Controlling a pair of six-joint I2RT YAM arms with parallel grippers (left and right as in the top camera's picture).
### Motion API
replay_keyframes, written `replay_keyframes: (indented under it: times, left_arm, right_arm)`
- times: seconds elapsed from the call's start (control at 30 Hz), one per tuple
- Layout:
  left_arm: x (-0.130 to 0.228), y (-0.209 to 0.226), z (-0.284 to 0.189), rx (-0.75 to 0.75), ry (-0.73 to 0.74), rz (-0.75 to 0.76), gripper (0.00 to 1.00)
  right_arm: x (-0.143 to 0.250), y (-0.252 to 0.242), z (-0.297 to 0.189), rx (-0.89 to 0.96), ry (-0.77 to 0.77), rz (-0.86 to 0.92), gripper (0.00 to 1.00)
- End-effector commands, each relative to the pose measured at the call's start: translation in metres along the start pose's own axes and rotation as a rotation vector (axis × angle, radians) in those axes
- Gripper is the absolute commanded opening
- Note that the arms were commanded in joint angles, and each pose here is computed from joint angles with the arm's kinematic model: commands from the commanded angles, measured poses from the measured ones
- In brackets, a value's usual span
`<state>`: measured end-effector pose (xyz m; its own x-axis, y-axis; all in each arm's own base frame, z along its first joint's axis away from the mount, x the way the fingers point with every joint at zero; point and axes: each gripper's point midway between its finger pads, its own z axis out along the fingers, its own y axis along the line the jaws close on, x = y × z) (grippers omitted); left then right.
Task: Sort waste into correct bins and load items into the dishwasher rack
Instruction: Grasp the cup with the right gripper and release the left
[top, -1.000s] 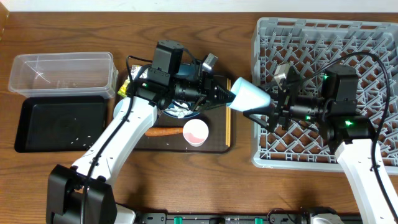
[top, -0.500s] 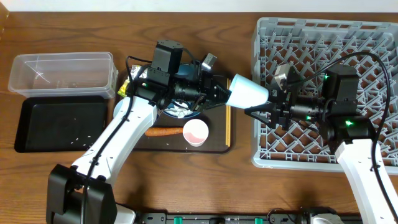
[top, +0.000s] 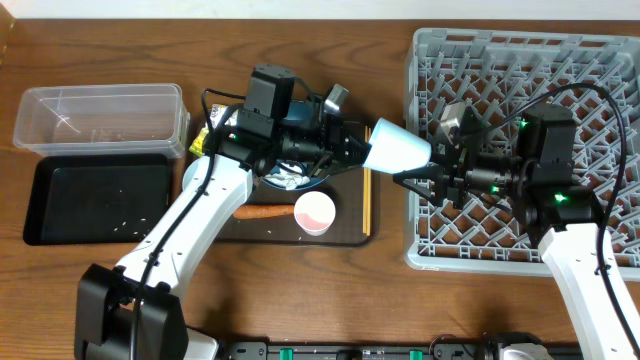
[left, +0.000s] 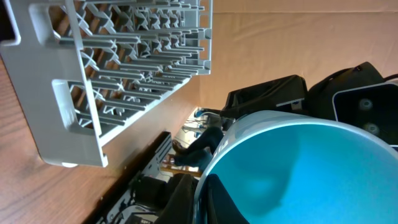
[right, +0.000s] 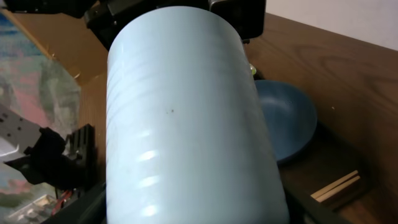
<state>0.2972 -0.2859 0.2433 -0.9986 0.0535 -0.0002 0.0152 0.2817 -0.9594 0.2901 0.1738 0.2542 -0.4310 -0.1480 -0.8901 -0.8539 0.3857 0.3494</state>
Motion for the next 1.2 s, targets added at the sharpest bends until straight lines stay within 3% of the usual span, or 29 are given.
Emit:
replay_keyframes:
  times: [0.0, 0.47, 0.57, 0.8, 1.03, 1.17]
  left_arm:
    - [-0.004, -0.003, 0.003, -0.016, -0.016, 0.068, 0.06]
    - [0.009, -0.004, 0.014, -0.021, 0.027, 0.055, 0.06]
    - [0.01, -0.004, 0.015, -0.023, 0.029, 0.053, 0.06]
    - [0.01, -0.004, 0.015, -0.023, 0.029, 0.054, 0.06]
    - [0.006, -0.001, 0.013, -0.032, 0.015, 0.1, 0.09]
    - [-0.012, 0.03, 0.004, -0.198, -0.099, 0.144, 0.1]
  right_arm:
    - [-0.008, -0.003, 0.0, 0.024, -0.01, -0.025, 0.61]
    - [-0.022, 0.005, 0.0, -0.022, -0.058, -0.081, 0.63]
    - [-0.024, 0.005, 0.001, -0.024, -0.06, -0.09, 0.51]
    - [-0.025, 0.005, 0.001, -0.022, -0.066, -0.101, 0.38]
    - [-0.024, -0.003, 0.001, 0.025, -0.056, -0.085, 0.34]
    - [-0.02, -0.027, -0.001, 0.163, -0.035, -0.03, 0.32]
